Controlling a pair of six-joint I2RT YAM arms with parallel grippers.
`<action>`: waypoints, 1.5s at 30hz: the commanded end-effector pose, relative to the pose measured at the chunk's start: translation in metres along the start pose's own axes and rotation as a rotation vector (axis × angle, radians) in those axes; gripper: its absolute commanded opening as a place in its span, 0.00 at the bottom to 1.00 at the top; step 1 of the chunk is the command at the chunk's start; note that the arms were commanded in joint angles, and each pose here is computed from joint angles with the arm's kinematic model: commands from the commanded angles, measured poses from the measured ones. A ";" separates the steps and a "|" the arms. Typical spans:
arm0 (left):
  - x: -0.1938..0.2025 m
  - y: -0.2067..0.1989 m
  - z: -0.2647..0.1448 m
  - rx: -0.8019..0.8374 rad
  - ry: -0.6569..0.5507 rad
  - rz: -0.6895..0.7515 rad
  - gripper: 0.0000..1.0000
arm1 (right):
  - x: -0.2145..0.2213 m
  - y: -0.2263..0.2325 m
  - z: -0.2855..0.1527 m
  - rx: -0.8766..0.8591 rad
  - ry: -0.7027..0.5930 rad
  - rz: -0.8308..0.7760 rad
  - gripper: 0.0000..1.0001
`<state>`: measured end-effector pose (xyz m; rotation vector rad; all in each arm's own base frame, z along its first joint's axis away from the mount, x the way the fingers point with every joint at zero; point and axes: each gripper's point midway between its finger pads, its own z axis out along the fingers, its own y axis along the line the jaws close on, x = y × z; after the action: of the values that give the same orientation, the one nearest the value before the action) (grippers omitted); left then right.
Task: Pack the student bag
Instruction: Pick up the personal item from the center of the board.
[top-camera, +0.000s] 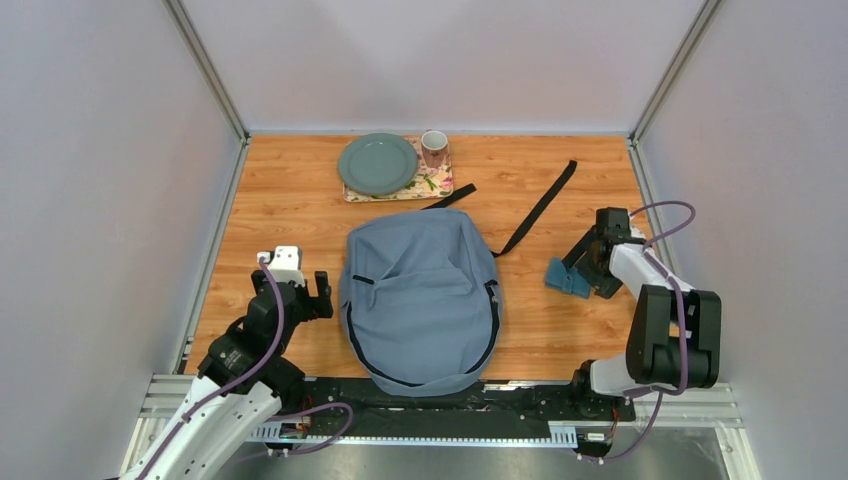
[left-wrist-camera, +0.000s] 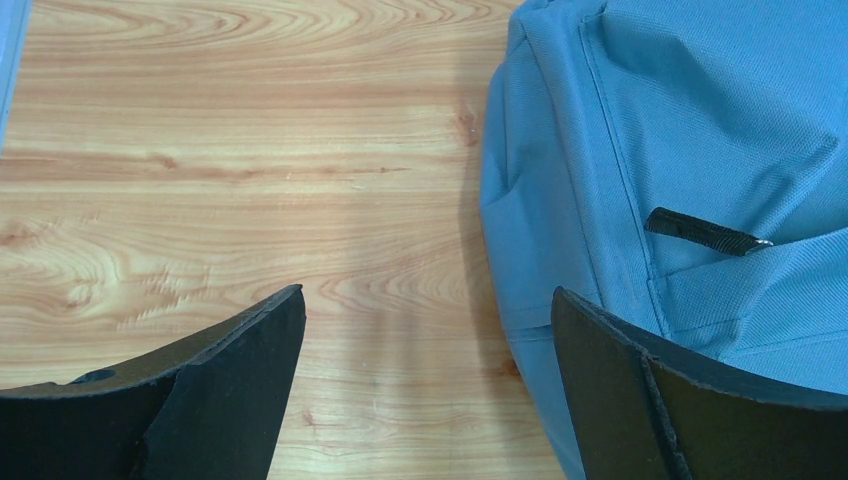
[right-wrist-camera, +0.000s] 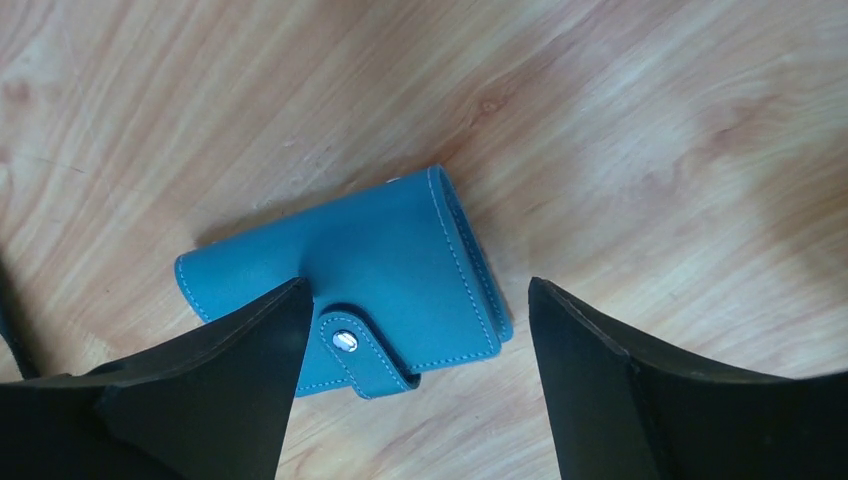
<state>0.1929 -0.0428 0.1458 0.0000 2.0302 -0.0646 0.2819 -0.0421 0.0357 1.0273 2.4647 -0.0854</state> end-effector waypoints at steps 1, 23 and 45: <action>-0.005 -0.001 0.000 0.008 -0.014 0.002 0.99 | 0.005 0.023 0.008 -0.119 0.040 0.006 0.79; -0.003 0.000 0.004 0.009 -0.001 0.001 0.99 | 0.024 0.036 -0.002 -0.270 0.069 -0.024 0.00; -0.035 0.002 -0.017 0.056 -0.203 -0.092 0.99 | -0.022 0.062 -0.143 -0.594 -0.207 0.007 0.00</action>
<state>0.1909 -0.0337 0.1652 -0.0658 1.9258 -0.1046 0.2788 0.0110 0.1318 0.7867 2.2081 0.3952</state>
